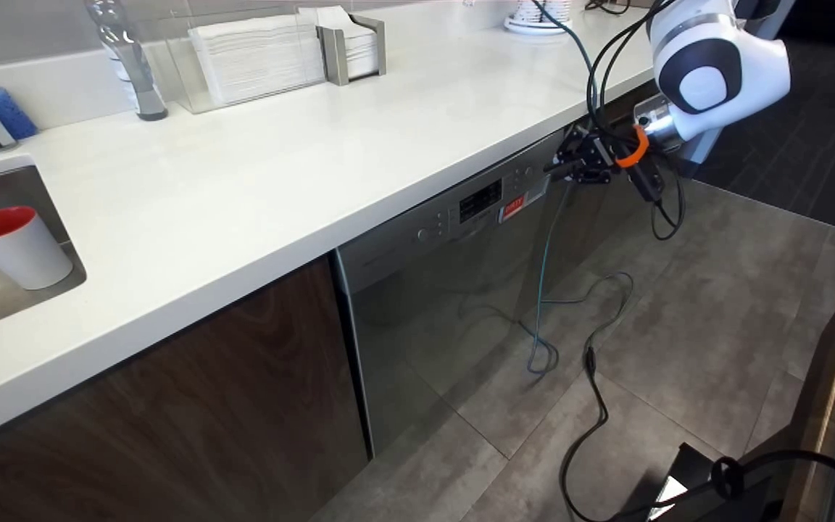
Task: Press a button on the oven
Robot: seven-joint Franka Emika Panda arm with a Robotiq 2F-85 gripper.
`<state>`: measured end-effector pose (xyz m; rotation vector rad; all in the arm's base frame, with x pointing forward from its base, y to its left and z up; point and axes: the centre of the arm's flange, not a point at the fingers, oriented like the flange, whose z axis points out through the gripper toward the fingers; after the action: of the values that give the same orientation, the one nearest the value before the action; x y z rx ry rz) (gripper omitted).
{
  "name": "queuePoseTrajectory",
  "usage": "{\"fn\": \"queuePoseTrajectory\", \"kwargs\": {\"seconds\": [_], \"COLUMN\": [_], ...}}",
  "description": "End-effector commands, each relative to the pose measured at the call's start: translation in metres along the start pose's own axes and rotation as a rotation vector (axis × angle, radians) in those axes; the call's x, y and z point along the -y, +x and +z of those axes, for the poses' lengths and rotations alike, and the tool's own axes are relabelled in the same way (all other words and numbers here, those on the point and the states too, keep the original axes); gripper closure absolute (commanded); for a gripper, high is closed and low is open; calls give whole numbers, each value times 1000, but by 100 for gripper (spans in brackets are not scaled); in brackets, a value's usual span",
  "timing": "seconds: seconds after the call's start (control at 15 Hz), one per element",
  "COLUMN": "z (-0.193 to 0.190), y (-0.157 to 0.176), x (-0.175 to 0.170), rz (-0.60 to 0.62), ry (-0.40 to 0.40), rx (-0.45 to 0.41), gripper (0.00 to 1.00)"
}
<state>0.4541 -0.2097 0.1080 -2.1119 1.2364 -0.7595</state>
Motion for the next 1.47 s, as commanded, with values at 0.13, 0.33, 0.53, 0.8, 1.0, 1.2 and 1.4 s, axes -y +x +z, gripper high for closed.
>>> {"fn": "queuePoseTrajectory", "kwargs": {"seconds": [0.13,0.33,0.53,0.8,1.0,1.2,1.4], "z": [-44,-65,-83,-104,-117,-127,-135], "y": [-1,-4,-7,-15,-22,-31,-39], "x": [3,3,5,18,35,56,76], "rz": [-158,-259,-368,-511,-611,-696,-765], "ry": [-137,-231,-330,-428,-463,-468,-482], "rx": [93,143,198,256,300,339,381], "gripper": [27,6,0,0,0,0,0]}}
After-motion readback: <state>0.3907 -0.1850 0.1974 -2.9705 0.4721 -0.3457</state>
